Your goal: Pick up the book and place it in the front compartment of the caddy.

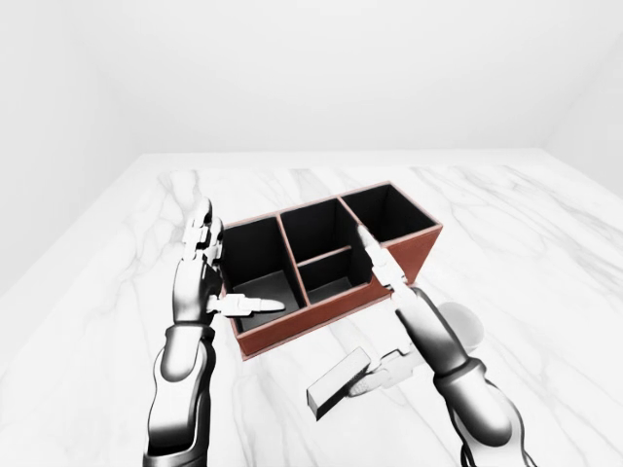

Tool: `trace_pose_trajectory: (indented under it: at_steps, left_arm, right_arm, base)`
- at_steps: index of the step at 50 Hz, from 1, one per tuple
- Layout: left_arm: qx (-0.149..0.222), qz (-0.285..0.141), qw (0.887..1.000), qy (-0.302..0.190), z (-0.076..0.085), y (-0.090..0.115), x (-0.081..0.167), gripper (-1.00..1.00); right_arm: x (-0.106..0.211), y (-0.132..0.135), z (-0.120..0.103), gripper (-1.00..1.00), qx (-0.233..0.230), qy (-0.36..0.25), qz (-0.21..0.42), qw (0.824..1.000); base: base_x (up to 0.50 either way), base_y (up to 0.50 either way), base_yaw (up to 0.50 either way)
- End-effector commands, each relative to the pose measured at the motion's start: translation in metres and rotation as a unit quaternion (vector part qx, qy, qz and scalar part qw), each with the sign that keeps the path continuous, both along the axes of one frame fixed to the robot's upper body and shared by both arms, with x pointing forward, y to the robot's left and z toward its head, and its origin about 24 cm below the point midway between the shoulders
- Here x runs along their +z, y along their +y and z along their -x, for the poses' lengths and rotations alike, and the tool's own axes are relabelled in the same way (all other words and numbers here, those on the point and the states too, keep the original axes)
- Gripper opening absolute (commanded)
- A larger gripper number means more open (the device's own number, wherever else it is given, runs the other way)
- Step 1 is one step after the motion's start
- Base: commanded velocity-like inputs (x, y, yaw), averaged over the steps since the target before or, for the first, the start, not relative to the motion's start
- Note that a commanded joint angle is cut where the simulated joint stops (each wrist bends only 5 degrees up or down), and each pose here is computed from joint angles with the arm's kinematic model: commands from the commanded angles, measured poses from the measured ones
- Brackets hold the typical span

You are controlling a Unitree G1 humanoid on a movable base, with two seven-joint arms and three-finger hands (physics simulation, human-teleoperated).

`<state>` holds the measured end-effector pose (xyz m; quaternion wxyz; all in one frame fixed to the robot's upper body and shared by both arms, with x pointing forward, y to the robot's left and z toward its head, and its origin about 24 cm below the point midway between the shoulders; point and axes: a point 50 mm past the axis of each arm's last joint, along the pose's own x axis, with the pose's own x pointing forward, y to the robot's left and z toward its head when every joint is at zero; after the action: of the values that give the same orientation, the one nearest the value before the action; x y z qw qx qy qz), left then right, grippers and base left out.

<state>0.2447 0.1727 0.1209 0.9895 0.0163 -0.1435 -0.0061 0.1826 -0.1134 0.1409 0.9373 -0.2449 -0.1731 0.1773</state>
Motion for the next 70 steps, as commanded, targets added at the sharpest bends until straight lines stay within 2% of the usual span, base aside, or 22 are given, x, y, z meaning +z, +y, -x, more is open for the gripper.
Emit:
trace_pose_trajectory:
  at_steps: [1,32,52,70]
  left_arm:
    - [0.001,0.000,1.000,0.004,-0.001,0.001,-0.002,1.00]
    - [0.003,0.000,1.000,0.008,-0.003,0.002,-0.004,1.00]
    - [0.005,0.000,1.000,0.002,-0.003,0.004,-0.001,1.00]
    - [0.008,0.000,1.000,0.002,-0.004,0.006,0.000,1.00]
  right_arm:
    - [-0.012,0.003,0.010,1.00,0.005,0.030,0.027,0.999]
    - [-0.018,0.011,0.018,1.00,0.006,0.033,0.083,0.996]
    - [-0.019,0.005,0.005,1.00,-0.048,0.010,0.165,0.985]
    - [-0.021,0.011,0.009,1.00,-0.036,0.000,0.187,0.982]
  base:
    - [0.00,0.00,0.00]
    - [0.00,0.00,0.00]
    - [0.00,0.00,0.00]
    - [0.00,0.00,0.00]
